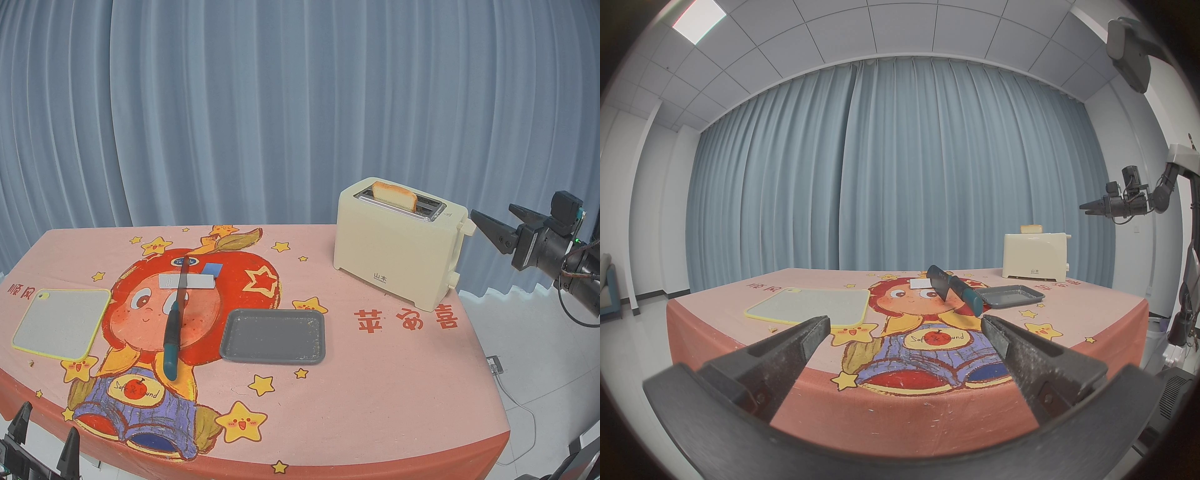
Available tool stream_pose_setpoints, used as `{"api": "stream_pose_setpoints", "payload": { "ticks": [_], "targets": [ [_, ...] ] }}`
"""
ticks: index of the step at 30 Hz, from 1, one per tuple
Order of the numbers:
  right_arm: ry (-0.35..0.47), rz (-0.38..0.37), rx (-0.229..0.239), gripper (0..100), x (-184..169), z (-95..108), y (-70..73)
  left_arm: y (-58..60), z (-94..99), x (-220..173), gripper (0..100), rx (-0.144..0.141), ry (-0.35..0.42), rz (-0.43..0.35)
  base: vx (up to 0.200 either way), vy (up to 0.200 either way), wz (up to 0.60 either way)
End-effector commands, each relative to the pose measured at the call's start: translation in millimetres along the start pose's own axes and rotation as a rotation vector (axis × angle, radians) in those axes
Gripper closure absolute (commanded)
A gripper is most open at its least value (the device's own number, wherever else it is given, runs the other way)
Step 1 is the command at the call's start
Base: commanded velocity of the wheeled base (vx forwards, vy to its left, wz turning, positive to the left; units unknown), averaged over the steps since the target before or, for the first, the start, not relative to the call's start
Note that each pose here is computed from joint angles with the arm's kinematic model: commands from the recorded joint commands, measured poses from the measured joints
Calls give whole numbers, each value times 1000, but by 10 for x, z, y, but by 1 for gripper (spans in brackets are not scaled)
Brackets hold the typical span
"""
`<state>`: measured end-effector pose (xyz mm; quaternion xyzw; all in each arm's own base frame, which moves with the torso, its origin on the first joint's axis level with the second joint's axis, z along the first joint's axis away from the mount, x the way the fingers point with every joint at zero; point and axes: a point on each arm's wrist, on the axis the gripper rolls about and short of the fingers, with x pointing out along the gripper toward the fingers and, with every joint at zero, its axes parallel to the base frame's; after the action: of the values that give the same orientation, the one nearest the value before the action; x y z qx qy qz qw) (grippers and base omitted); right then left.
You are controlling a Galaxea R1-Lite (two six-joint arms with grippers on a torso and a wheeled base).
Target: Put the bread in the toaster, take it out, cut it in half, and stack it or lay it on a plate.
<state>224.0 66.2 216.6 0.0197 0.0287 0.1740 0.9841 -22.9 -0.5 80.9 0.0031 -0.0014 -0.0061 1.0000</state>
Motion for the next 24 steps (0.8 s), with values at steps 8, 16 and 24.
{"api": "stream_pose_setpoints", "payload": {
  "ticks": [8,16,24],
  "targets": [
    [-9,16,-6,0,95,49,0,0,-52,2,0,0,3,1,0,0,0],
    [43,21,-50,0,250,60,-6,-1,-52,2,0,1,3,0,0,0,0],
    [57,85,-51,0,425,46,-12,0,-52,2,0,0,3,1,0,0,0]
  ]
}}
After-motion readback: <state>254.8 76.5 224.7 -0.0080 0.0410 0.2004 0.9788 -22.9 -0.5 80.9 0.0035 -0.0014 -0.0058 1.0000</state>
